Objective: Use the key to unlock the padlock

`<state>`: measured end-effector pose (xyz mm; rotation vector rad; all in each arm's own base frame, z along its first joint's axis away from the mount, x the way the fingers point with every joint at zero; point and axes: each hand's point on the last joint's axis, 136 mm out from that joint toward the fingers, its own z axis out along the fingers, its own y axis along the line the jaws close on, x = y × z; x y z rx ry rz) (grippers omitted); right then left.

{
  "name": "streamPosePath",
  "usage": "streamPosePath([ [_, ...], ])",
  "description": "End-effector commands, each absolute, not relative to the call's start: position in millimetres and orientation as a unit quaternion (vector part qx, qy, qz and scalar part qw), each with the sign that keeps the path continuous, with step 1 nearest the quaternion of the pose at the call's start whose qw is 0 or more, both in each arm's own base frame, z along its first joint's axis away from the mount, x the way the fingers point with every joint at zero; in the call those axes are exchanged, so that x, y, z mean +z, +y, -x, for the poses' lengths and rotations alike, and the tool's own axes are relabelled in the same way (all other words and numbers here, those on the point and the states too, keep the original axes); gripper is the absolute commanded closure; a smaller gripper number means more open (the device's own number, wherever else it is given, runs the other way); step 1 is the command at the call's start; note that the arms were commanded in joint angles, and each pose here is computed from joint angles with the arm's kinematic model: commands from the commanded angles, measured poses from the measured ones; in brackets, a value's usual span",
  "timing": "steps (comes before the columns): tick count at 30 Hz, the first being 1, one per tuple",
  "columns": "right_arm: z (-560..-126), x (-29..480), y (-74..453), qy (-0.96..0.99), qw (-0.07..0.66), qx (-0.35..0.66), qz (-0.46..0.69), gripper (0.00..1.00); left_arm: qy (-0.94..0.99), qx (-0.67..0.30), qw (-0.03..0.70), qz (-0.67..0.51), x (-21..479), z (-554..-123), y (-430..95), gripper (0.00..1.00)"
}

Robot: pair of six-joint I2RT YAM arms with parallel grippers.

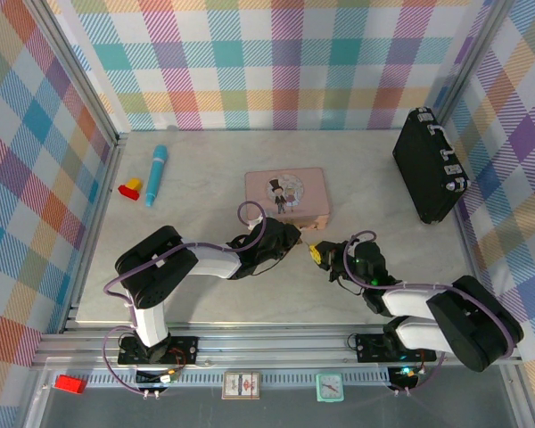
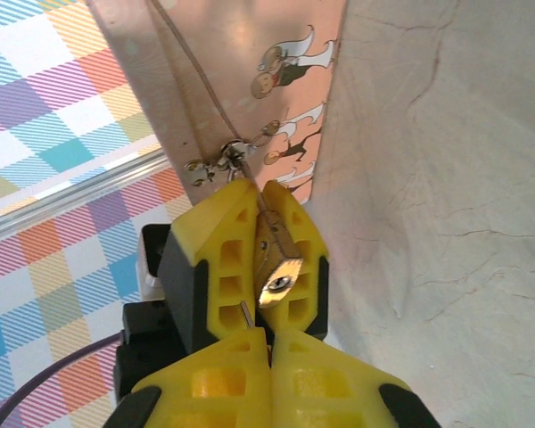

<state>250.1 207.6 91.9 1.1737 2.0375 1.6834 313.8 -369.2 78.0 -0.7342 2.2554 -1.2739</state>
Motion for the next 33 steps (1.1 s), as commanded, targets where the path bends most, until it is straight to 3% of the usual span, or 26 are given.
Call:
streamPosePath([
  [1, -254, 94, 211, 0.700, 0.131, 0.581, -0.393, 1.00, 0.775, -0.543, 0.212, 0.242, 129, -309, -399, 1.00],
  [33, -256, 92, 218, 0.703, 0.121, 0.579, -0.395, 1.00, 0.779, -0.544, 0.207, 0.233, 130, -308, -412, 1.00],
])
